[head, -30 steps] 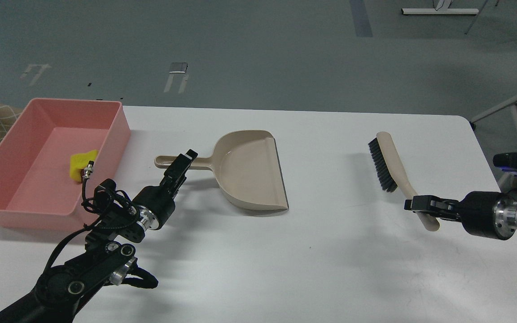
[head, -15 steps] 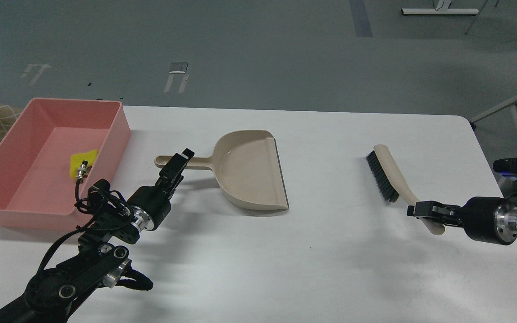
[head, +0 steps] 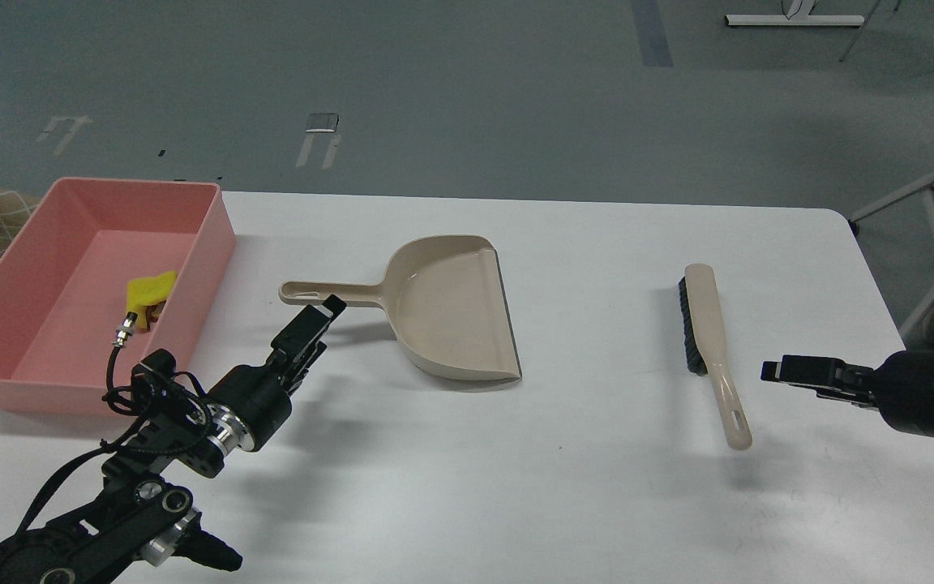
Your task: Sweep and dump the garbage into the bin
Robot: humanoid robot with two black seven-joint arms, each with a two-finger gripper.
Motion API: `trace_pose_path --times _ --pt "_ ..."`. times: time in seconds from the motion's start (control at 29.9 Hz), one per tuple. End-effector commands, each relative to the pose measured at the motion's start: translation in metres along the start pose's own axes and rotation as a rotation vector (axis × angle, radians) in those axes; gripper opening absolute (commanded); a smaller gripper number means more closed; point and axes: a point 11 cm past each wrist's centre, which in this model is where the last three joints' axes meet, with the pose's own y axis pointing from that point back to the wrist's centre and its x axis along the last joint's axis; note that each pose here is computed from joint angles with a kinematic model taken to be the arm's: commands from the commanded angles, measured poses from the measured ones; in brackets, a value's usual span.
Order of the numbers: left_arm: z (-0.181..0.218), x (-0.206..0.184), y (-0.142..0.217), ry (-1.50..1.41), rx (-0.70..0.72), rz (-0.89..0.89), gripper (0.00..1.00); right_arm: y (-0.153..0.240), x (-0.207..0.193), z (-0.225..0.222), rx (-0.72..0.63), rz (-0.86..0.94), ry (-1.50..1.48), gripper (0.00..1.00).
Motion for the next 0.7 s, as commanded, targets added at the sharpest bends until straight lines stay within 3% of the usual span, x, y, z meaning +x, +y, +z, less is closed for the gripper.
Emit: trace_pose_path --times 0.0,0.17,0.33,0.43,0.57,0.67 --pt "0.020 0.009 0.021 -0.008 -0.040 -0.027 0.98 0.023 0.025 -0.005 0.018 0.075 -0.008 0.95" --pt "0.054 0.035 0.025 -0.022 -0.137 -0.035 0.98 0.050 0.077 -0.033 0.149 0.246 -0.055 0.95" --pt "0.115 0.093 0.008 0.038 -0.320 0.020 0.98 0.067 0.139 -0.060 0.387 0.457 -0.224 0.95" --pt "0.145 0.136 -0.003 0.101 -0.408 0.071 0.98 0.074 0.173 -0.047 0.484 0.599 -0.377 0.94" --pt "0.157 0.177 -0.023 0.141 -0.440 0.131 0.98 0.079 0.206 -0.040 0.581 0.712 -0.513 0.94" --pt "0.161 0.196 -0.056 0.256 -0.475 0.147 0.98 0.056 0.227 -0.058 0.677 0.719 -0.617 0.94"
